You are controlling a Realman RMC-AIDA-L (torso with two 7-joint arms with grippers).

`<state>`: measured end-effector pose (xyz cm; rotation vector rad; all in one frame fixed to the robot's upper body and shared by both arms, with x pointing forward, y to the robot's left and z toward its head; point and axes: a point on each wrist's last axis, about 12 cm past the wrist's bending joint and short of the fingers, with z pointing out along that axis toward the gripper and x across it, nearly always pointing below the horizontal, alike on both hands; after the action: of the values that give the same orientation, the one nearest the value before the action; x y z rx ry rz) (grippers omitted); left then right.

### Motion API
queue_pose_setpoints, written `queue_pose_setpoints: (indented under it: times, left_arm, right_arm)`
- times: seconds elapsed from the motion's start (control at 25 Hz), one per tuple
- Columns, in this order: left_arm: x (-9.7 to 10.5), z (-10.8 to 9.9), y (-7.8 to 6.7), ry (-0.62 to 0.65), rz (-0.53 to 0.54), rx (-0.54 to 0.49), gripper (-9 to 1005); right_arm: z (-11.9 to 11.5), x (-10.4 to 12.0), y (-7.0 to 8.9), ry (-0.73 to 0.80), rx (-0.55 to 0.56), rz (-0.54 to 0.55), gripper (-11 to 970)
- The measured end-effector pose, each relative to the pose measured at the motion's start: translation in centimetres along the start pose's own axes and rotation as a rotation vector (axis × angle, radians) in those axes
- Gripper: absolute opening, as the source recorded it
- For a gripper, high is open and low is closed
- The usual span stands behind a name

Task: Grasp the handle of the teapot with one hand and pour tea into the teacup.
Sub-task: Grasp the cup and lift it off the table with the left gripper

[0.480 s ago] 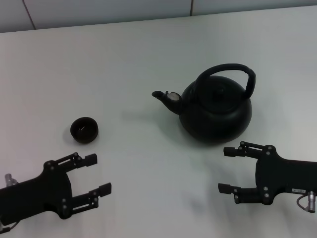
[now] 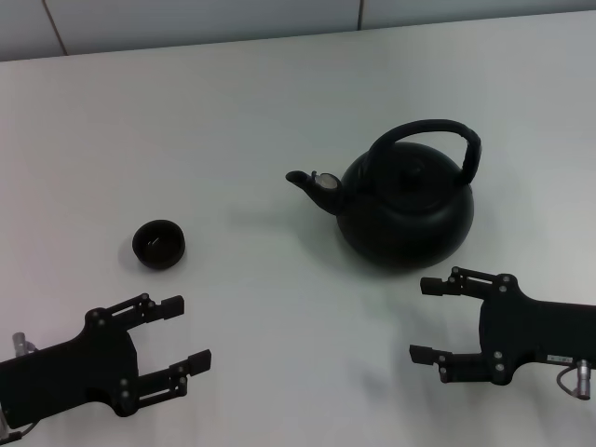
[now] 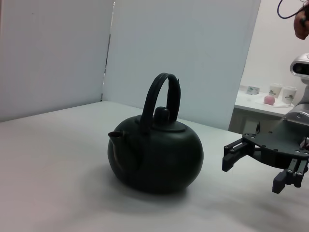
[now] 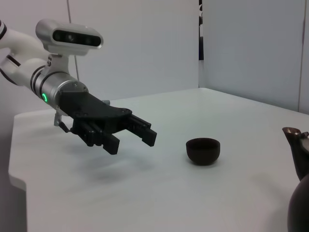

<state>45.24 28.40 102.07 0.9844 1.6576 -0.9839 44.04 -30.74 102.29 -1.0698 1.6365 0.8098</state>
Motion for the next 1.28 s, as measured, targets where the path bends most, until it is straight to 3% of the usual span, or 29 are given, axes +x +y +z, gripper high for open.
queue_pose_setpoints:
  times: [0.64,0.72,0.76,0.8,0.84,0.96,1.28]
  left_arm:
    - [-0.2,0.2,0.1,-0.024,0.004,-0.021,759]
    - [-0.5,-0.6,0.7,-0.085,0.033,-0.116,760]
    - [-0.5,-0.6,0.7,-0.085,0.033,-0.116,760]
    - [-0.4,-1.4,1.0,-0.115,0.062,-0.193,760]
    - [-0.4,-1.4,1.0,-0.115,0.062,-0.193,760]
    - [0.2,-3.0,1.4,-0.150,0.093,-0.368,761]
    - [0.5,-3.3,1.3,-0.156,0.100,-0.403,763]
  right_arm:
    - [0.1,0.2,0.2,-0.005,0.008,0.018,818]
    - [0.2,0.2,0.1,-0.006,0.013,0.017,818]
    - [0.2,0.2,0.1,-0.006,0.013,0.017,818]
    - [0.2,0.2,0.1,-0.005,0.015,0.016,818]
    - [0.2,0.2,0.1,-0.005,0.015,0.016,818]
    - [0.3,0.2,-0.1,-0.004,0.016,0.013,818]
    - [0.6,-0.2,-0.7,0.001,0.021,-0.002,819]
